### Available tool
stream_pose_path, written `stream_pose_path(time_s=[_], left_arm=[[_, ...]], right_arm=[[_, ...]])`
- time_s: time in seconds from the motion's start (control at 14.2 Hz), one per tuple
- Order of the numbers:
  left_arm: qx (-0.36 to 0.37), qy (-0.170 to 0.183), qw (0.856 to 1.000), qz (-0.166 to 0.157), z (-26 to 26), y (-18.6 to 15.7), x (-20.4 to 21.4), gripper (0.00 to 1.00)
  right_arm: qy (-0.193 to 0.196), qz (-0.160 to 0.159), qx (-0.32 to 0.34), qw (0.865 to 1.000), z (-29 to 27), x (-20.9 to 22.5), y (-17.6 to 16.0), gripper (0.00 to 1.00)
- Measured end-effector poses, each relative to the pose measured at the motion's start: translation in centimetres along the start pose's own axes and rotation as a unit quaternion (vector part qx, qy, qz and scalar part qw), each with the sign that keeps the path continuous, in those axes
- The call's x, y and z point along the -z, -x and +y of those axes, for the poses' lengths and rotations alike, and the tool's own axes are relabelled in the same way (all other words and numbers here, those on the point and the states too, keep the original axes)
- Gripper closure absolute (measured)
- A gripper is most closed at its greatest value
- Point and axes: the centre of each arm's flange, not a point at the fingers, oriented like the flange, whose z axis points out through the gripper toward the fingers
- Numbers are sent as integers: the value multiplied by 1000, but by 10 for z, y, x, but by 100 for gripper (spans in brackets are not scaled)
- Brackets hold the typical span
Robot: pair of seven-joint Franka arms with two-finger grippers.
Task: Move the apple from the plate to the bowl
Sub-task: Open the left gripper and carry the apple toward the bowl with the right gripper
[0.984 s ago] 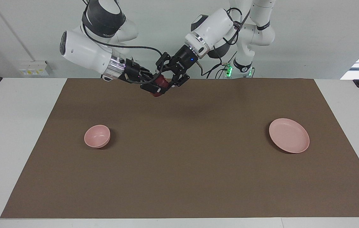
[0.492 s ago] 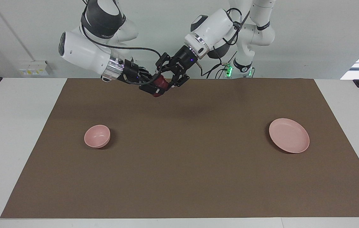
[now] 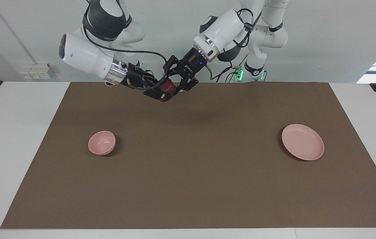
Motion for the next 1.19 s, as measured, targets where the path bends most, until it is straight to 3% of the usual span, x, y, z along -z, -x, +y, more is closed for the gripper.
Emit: stream_pose_path(time_s=[0.35, 0.42, 0.56, 0.98, 1.19], left_arm=[[0, 0, 1000, 0, 0, 0, 0, 28], [0, 0, 1000, 0, 0, 0, 0, 22], [-1, 1, 1000, -1, 1, 2, 0, 1], [0, -10, 999, -39, 0, 5, -5, 0], [8, -24, 997, -71, -7, -9, 0, 0]], right_arm=[[0, 0, 0, 1000, 0, 0, 0, 20], [0, 0, 0, 1000, 0, 0, 0, 20], [-3, 1, -2, 1000, 0, 3, -3, 21], [-3, -1, -11, 1000, 4, 14, -13, 21], [11, -3, 0, 1000, 12, 26, -28, 21]])
